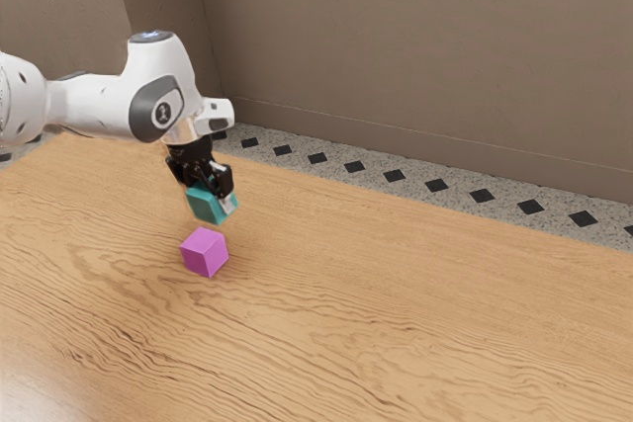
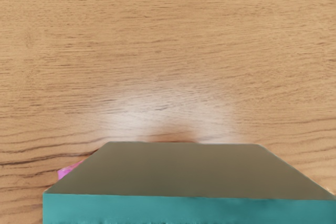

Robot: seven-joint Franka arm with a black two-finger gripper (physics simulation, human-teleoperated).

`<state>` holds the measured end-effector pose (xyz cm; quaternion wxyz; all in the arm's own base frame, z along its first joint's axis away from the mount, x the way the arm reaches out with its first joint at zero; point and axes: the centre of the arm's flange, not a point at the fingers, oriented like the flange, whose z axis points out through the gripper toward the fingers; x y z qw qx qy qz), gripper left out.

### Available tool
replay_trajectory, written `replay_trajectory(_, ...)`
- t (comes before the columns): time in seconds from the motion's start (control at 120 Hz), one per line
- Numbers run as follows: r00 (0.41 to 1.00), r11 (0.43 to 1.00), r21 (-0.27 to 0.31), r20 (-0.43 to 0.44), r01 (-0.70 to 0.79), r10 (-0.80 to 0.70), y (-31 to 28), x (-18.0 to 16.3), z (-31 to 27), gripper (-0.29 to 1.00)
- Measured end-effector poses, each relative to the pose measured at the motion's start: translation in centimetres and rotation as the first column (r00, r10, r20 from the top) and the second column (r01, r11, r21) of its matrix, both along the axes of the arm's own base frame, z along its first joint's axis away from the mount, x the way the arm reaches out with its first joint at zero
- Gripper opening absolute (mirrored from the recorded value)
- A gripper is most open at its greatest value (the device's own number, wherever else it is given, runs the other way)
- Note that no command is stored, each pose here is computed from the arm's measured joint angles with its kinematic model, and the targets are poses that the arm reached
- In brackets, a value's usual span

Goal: Pick up the blue block with one arm, and put the blue block on the table with one arm

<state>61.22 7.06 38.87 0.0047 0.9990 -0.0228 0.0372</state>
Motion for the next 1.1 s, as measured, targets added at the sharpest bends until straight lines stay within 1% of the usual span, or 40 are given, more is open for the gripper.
replay_trajectory(0.092, 0.996, 0.997, -0.01, 0.023, 0.081, -0.081, -5.7, 1.0, 1.0, 0.23)
replay_trajectory(0.158, 0.993, 0.992, -0.022, 0.008, 0.121, -0.121, -8.9, 1.3, -0.1, 0.23)
replay_trajectory(0.3, 0.99, 0.992, -0.06, -0.086, 0.108, -0.113, -10.4, 1.9, -7.1, 0.23)
replay_trajectory(0.408, 0.989, 0.993, -0.076, -0.113, 0.091, -0.099, -10.9, 2.0, -10.0, 0.23)
replay_trajectory(0.525, 0.99, 0.993, -0.092, -0.111, 0.078, -0.088, -11.1, 2.2, -10.5, 0.44)
replay_trajectory(0.742, 0.992, 0.992, -0.105, -0.091, 0.076, -0.086, -11.3, 2.3, -9.5, 0.6)
replay_trajectory(0.775, 0.994, 0.991, -0.103, -0.071, 0.08, -0.088, -11.3, 2.3, -8.2, 0.61)
replay_trajectory(0.842, 0.996, 0.992, -0.088, 0.005, 0.093, -0.093, -11.3, 1.9, -2.0, 0.64)
replay_trajectory(0.908, 0.987, 0.992, -0.051, 0.119, 0.113, -0.107, -11.3, 0.0, 8.5, 0.66)
replay_trajectory(0.95, 0.973, 0.992, -0.017, 0.196, 0.127, -0.121, -11.3, -0.9, 16.2, 0.66)
replay_trajectory(0.983, 0.963, 0.991, 0.013, 0.236, 0.135, -0.134, -11.3, -1.6, 20.9, 0.67)
replay_trajectory(1.033, 0.958, 0.989, 0.044, 0.246, 0.14, -0.146, -11.3, -2.5, 24.7, 0.68)
replay_trajectory(1.1, 0.965, 0.987, 0.065, 0.21, 0.145, -0.156, -11.3, -3.3, 25.9, 0.68)
